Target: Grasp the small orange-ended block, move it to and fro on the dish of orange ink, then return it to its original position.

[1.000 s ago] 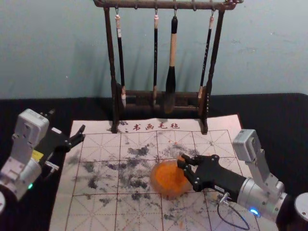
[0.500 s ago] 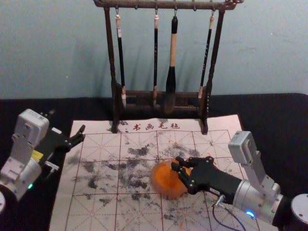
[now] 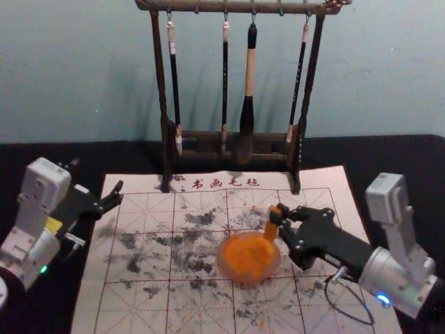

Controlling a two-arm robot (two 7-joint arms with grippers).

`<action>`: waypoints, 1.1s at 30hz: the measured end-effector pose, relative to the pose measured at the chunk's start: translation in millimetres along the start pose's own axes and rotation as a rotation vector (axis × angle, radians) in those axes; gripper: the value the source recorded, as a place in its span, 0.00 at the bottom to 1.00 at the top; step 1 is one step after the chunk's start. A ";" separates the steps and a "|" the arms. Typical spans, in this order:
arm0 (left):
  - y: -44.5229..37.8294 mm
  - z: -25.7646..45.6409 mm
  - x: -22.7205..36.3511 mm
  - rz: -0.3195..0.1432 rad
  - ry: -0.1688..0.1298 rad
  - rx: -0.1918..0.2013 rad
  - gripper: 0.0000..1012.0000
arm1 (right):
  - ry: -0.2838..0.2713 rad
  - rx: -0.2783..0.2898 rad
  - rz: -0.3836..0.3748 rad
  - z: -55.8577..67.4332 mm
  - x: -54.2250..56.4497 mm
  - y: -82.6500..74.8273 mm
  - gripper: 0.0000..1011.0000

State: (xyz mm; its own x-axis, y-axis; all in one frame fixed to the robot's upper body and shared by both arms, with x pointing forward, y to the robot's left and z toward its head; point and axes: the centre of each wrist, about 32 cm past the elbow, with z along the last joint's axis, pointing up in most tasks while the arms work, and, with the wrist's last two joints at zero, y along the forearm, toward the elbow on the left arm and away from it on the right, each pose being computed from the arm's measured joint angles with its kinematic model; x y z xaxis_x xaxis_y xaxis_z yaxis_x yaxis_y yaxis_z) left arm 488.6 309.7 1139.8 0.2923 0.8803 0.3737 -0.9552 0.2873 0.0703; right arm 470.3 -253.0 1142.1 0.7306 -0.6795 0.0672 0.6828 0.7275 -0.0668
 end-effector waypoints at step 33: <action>0.0 0.0 0.0 0.000 0.000 0.000 0.99 | 0.038 0.009 -0.121 5.8 -5.5 -58.8 0.08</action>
State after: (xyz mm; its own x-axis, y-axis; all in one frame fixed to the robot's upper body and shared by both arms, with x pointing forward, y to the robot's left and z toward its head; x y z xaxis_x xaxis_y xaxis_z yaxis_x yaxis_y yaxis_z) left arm 488.6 309.6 1139.8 0.2923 0.8803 0.3737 -0.9552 0.2874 0.0702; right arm 426.2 -291.5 1151.5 0.6425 -0.7654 0.0360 0.7661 0.6406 -0.0513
